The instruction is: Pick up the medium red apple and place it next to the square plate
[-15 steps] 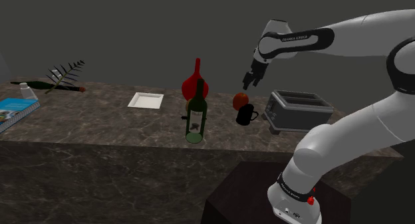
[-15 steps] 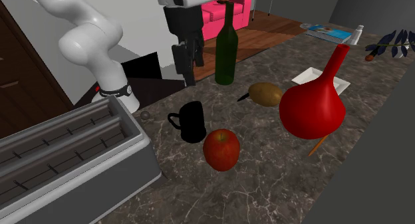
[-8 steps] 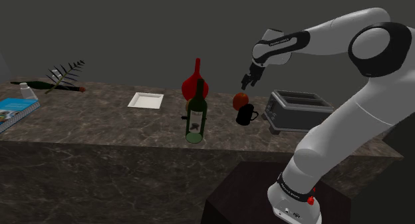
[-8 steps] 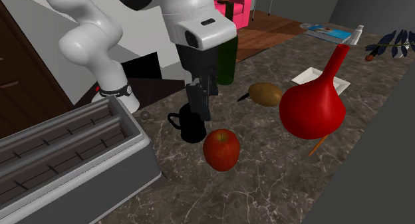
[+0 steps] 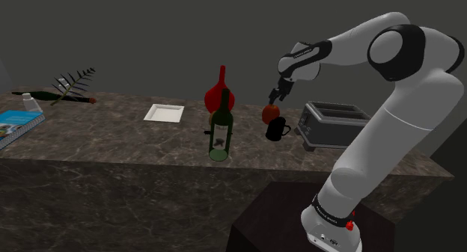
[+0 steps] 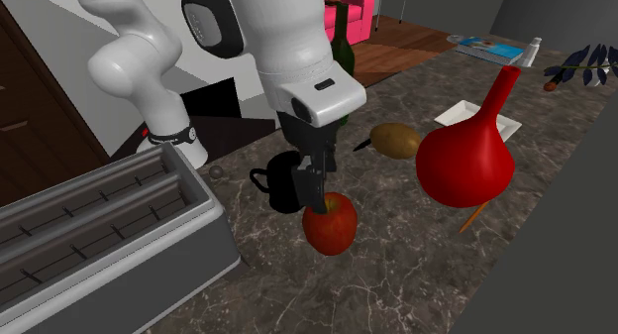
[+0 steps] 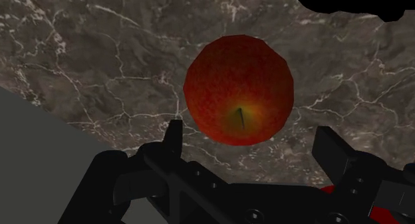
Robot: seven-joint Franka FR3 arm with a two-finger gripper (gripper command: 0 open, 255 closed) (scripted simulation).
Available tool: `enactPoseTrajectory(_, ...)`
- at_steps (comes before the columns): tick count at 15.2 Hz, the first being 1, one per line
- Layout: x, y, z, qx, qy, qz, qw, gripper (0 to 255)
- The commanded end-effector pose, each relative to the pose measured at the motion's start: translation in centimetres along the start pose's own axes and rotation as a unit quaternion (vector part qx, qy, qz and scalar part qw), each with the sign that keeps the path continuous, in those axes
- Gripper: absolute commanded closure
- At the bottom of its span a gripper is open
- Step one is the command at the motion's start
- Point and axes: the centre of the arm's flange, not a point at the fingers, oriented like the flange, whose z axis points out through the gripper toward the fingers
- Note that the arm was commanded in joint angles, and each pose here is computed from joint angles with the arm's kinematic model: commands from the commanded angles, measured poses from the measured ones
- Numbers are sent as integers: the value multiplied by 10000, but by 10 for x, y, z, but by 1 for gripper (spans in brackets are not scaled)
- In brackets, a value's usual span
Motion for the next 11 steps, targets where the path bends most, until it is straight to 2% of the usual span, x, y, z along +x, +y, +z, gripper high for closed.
enactPoseTrajectory(1,0,1,10,-2,3,1,10000,0)
enactPoseTrajectory(9,0,1,13,-2,3,1,10000,0)
enactPoseTrajectory(10,0,1,13,-2,3,1,10000,255)
enactPoseTrajectory(11,0,1,13,-2,3,1,10000,255)
